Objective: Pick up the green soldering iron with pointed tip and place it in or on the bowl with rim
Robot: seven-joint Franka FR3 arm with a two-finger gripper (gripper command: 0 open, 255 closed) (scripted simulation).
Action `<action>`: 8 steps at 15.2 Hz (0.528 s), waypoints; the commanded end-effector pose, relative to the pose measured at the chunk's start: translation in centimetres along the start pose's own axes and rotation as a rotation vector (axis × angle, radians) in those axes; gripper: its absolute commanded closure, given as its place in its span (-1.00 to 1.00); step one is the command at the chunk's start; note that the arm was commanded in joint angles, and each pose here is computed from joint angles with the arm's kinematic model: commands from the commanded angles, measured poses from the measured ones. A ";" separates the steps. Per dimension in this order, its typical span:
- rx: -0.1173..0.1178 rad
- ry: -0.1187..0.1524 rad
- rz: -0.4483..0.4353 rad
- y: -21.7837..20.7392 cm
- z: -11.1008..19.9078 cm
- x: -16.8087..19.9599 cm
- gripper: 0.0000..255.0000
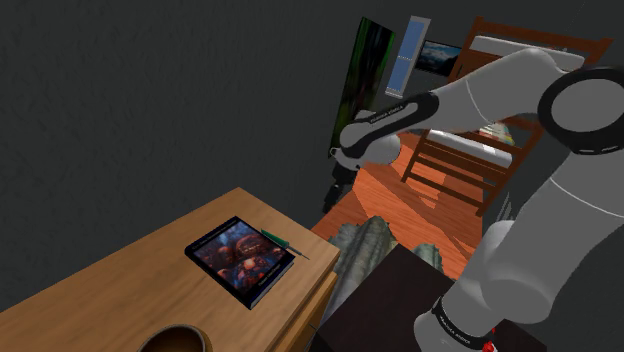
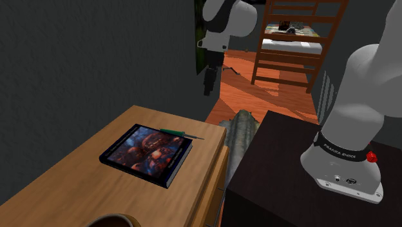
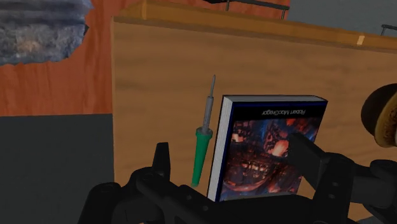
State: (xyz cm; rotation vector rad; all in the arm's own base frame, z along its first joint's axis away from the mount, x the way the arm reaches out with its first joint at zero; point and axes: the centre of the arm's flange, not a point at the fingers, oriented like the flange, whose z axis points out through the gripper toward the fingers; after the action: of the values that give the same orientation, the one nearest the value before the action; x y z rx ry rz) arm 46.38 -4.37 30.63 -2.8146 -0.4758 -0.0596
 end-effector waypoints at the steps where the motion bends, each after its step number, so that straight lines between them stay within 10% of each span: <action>1: 0.038 0.008 -0.020 1.1 2.2 1.1 -1.00; 8: 0.166 0.027 -0.088 4.2 10.7 4.9 -1.00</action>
State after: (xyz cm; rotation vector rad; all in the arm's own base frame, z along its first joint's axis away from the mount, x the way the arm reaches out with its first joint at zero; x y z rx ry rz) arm 51.80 -3.82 20.96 -2.6500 -0.5601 -0.0692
